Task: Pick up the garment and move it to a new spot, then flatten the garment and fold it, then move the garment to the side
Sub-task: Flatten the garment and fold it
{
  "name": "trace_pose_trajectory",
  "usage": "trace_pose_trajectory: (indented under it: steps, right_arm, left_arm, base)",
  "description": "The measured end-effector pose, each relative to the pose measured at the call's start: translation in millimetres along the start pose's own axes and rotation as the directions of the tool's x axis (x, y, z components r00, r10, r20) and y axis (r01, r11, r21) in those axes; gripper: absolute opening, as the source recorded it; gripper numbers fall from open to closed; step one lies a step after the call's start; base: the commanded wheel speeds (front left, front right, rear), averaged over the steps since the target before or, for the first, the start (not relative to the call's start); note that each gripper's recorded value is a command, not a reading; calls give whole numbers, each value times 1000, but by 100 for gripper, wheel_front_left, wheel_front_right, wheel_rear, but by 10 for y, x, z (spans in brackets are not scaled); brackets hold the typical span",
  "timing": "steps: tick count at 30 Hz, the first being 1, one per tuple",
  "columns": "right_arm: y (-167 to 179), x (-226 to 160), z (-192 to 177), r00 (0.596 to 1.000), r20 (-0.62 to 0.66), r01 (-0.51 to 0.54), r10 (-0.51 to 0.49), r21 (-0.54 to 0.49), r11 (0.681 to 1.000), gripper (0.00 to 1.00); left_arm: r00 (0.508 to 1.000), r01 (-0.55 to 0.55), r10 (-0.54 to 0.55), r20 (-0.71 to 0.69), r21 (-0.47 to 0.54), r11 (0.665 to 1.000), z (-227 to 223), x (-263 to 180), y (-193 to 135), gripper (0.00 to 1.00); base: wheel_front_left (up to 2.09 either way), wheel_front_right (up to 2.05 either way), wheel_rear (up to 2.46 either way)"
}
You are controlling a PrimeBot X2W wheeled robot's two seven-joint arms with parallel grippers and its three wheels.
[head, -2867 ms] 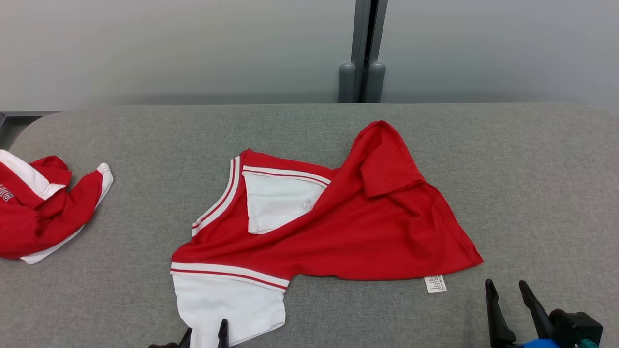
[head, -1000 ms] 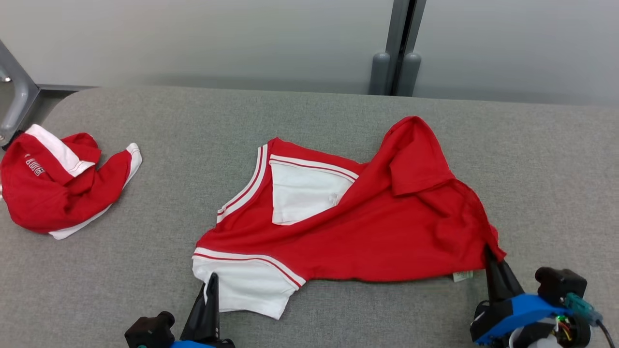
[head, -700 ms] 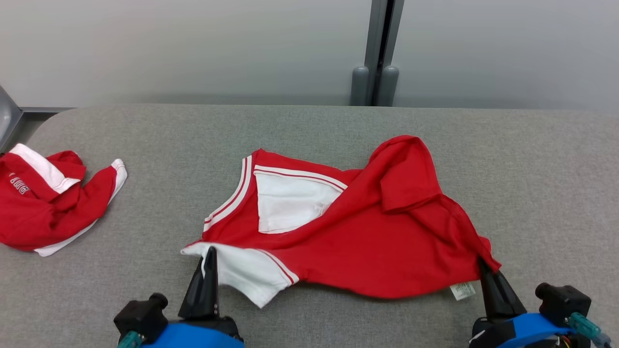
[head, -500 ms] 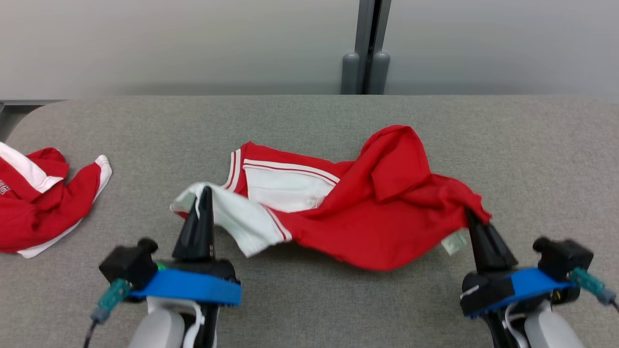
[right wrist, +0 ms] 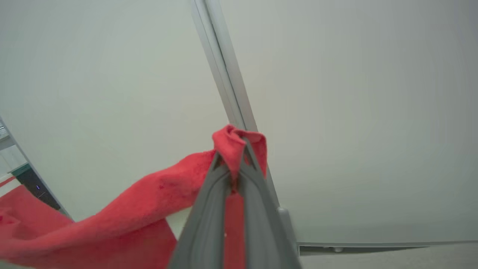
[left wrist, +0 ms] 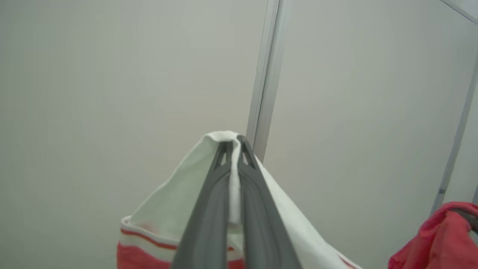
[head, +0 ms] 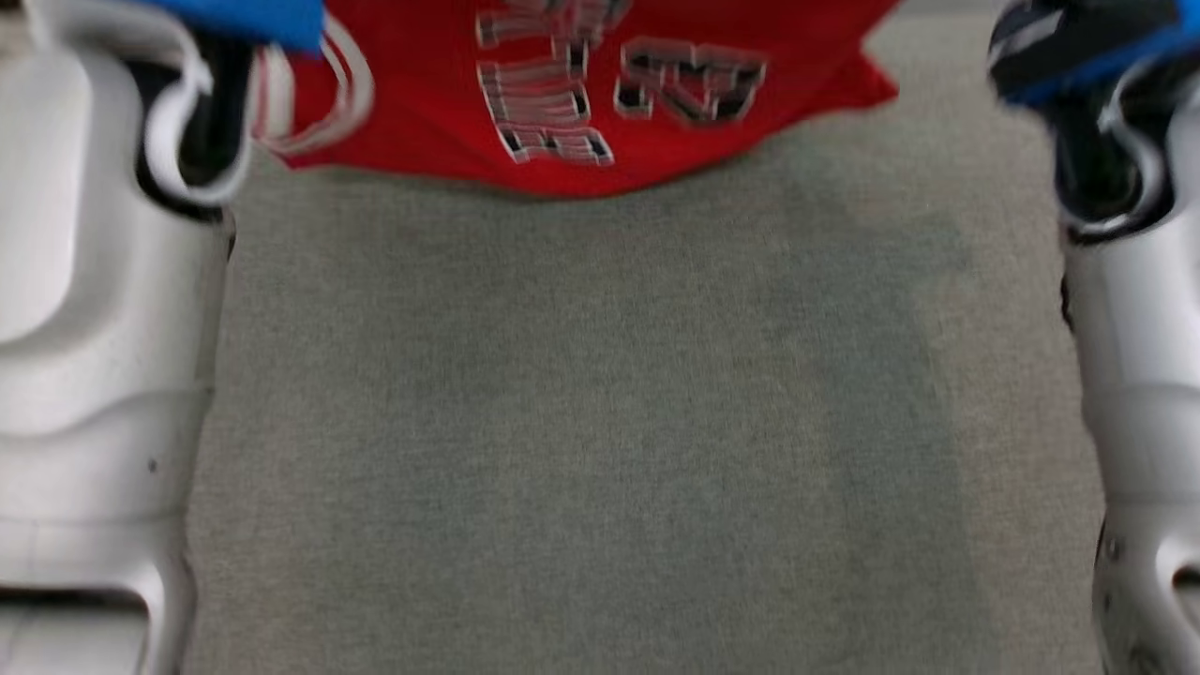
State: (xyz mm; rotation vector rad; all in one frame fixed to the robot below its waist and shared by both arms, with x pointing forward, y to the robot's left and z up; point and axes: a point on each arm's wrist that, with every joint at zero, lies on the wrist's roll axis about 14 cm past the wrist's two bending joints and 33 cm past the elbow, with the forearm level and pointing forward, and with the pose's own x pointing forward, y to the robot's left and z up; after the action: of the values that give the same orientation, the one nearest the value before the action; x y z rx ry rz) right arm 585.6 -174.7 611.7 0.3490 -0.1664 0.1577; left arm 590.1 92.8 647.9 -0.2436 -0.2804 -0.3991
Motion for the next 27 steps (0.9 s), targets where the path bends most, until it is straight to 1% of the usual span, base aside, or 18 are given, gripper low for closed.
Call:
trace_pose_trajectory:
  steps: [5, 8, 9, 11, 12, 17, 19, 23, 25, 26, 27]
  right_arm:
    - [-86, 619, 502, 995, 97, 8, -7, -16, 1000, 0]
    - [-138, 871, 673, 992, 125, 19, -16, -23, 1000, 0]
    - [-145, 936, 730, 991, 135, 20, -15, -34, 999, 0]
    - [-148, 1044, 829, 987, 161, 22, -15, -39, 999, 0]
    - [-140, 1074, 892, 985, 172, 22, -13, -45, 999, 0]
    - [-107, 1178, 1050, 980, 198, 20, 0, -97, 995, 0]
    - [-118, 1203, 983, 983, 186, 19, 0, -98, 995, 0]
    - [-179, 1197, 686, 990, 137, 22, -9, -90, 996, 0]
    - [-223, 1159, 435, 996, 90, 23, -14, -98, 995, 0]
    - [-262, 1127, 327, 997, 80, 30, -24, -81, 996, 0]
    - [-291, 1086, 202, 998, 60, 34, -30, -72, 997, 0]
  left_arm:
    - [996, 52, -53, 75, 23, 998, 302, 713, -22, 0]
    - [989, 78, -83, 120, 40, 996, 466, 1013, -76, 0]
    - [986, 82, -86, 139, 33, 996, 525, 1091, -92, 0]
    - [982, 103, -111, 152, 62, 993, 592, 1241, -145, 0]
    - [979, 104, -113, 172, 60, 993, 663, 1288, -159, 0]
    - [969, 131, -145, 202, 83, 988, 835, 1439, -284, 0]
    - [968, 136, -150, 201, 85, 987, 808, 1455, -297, 0]
    - [979, 135, -145, 145, 75, 988, 518, 1431, -233, 0]
    - [984, 128, -136, 111, 74, 989, 319, 1378, -155, 0]
    - [987, 127, -133, 95, 70, 989, 219, 1344, -127, 0]
    - [989, 121, -124, 83, 42, 992, 119, 1302, -98, 0]
  base:
    - [0, 0, 0]
    - [0, 0, 0]
    - [0, 0, 0]
    - [0, 0, 0]
    - [0, 0, 0]
    - [0, 0, 0]
    - [0, 0, 0]
    - [0, 0, 0]
    - [0, 0, 0]
    - [0, 0, 0]
    - [0, 0, 0]
